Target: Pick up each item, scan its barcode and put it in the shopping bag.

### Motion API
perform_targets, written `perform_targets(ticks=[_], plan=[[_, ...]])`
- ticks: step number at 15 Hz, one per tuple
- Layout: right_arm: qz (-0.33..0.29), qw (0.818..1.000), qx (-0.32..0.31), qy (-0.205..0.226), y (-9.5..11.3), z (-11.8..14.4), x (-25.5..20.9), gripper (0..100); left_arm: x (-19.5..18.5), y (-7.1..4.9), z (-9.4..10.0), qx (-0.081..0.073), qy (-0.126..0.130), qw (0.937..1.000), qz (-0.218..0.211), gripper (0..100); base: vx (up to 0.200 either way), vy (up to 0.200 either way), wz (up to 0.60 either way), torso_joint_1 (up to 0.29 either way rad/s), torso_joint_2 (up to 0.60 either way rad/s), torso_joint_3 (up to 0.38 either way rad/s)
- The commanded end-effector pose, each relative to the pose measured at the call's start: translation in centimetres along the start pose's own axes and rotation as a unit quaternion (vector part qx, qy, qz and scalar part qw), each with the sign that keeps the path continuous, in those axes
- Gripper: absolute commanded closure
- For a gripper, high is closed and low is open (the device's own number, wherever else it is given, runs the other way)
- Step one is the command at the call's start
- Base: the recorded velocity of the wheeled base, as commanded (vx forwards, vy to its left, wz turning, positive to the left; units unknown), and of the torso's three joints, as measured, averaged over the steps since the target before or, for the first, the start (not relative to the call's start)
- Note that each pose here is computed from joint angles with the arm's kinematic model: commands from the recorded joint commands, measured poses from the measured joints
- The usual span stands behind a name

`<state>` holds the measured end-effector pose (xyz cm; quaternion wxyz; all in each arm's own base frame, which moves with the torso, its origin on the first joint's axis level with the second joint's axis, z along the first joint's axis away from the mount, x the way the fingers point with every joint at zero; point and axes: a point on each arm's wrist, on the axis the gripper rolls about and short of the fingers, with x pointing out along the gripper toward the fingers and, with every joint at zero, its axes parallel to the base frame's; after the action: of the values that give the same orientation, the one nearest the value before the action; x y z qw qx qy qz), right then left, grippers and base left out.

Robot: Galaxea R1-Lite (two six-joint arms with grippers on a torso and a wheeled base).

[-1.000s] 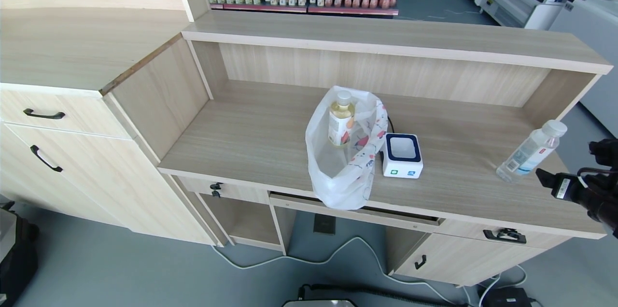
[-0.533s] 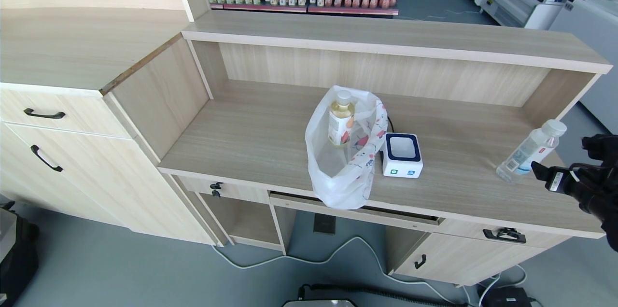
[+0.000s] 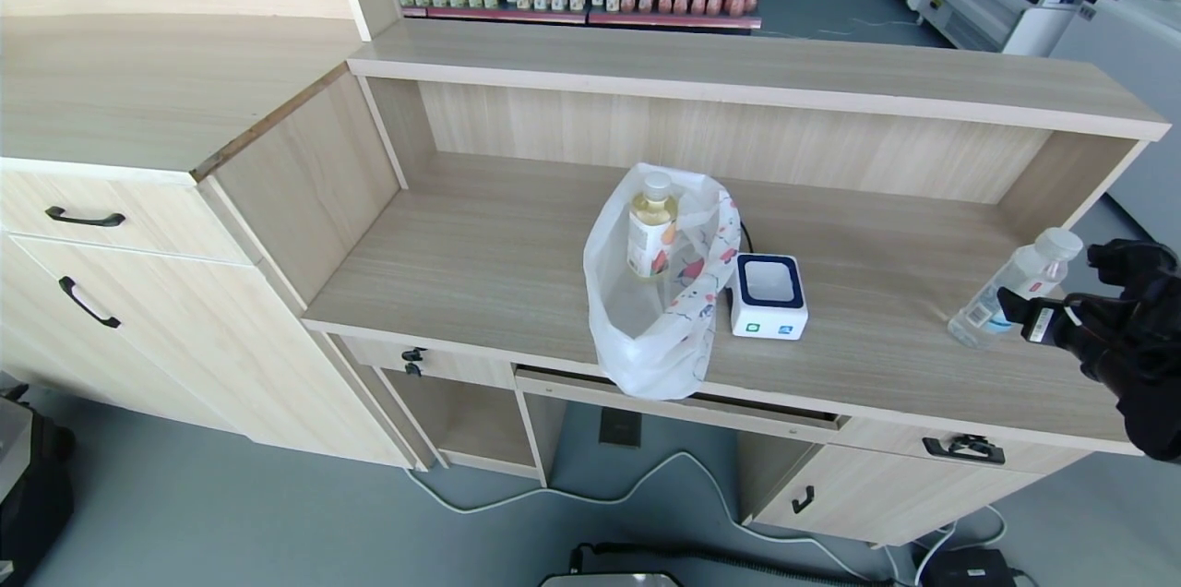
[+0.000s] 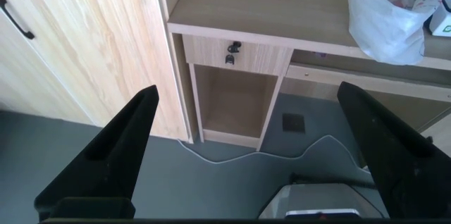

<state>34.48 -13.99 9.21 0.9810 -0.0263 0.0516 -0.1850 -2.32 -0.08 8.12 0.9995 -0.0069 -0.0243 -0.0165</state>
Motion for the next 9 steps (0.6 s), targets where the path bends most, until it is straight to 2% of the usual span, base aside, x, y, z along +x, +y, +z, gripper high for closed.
perform_targets(ticks=[1, 9], plan=[[0.005, 1.0, -0.001, 0.003, 0.4, -0.4, 0.5, 0, 0.0, 0.0, 0.0, 0.0, 0.0, 1.0, 0.0, 0, 0.0, 0.0, 0.0, 0.0, 0.0, 0.0], [0.021, 1.0, -0.007, -0.016, 1.7, -0.3, 2.4, 0, 0.0, 0.0, 0.0, 0.0, 0.0, 1.0, 0.0, 0, 0.0, 0.0, 0.0, 0.0, 0.0, 0.0]])
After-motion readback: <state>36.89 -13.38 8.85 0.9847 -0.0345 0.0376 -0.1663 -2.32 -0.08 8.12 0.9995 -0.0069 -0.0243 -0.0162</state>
